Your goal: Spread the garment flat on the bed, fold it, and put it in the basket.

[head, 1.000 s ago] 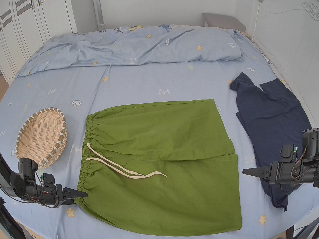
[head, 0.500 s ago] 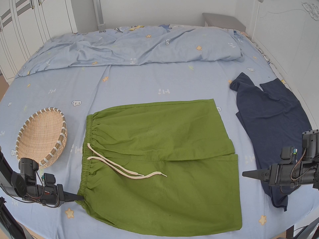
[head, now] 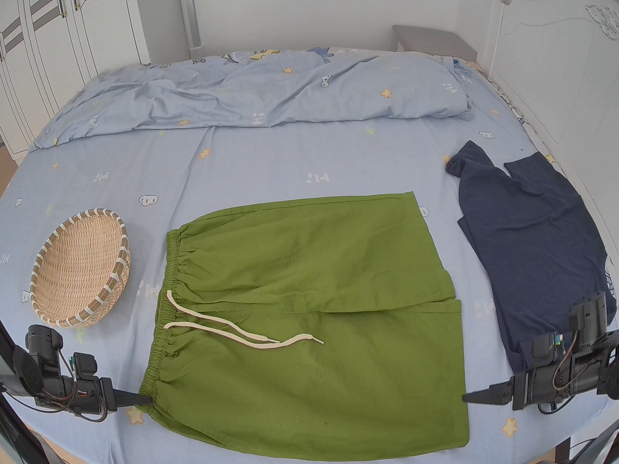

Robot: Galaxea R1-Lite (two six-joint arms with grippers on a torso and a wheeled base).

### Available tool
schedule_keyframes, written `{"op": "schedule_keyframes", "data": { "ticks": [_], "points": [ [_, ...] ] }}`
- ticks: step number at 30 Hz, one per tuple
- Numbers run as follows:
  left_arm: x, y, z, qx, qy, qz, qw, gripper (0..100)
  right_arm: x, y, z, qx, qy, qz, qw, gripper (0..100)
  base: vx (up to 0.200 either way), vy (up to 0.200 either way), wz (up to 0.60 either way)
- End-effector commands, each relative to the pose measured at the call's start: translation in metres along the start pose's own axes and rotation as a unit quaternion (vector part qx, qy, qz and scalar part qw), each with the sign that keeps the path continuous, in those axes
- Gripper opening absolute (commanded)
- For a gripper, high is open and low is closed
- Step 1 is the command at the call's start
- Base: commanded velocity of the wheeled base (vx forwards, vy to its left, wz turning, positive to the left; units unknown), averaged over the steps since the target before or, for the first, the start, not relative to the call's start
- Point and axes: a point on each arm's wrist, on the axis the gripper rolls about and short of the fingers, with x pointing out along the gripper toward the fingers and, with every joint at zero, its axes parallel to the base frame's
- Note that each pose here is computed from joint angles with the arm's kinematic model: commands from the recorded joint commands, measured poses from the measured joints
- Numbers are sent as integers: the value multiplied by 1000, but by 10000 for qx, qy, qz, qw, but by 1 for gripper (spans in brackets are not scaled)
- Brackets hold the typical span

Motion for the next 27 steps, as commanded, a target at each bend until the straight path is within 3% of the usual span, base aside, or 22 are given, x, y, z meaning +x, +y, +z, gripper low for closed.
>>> {"op": "schedule_keyframes", "data": {
  "ticks": [1,3,11,20,27],
  "points": [
    [-3,1,-3,-81,-38,35,10000,0,14,-8,-24,66,797,-34,9968,100,0,0,0],
    [-3,1,-2,-74,-69,36,9999,0,16,-9,-34,30,1067,-25,9943,100,0,0,0],
    [-2,3,0,-92,-69,46,9999,0,18,-2,-45,-93,1392,228,9900,100,0,0,0],
    [-3,2,0,-75,-87,48,9999,0,36,-7,-43,10,1719,290,9847,100,0,0,0],
    [-3,2,0,-79,-82,45,9999,0,46,-10,-39,52,1647,661,9841,100,0,0,0]
  ]
}}
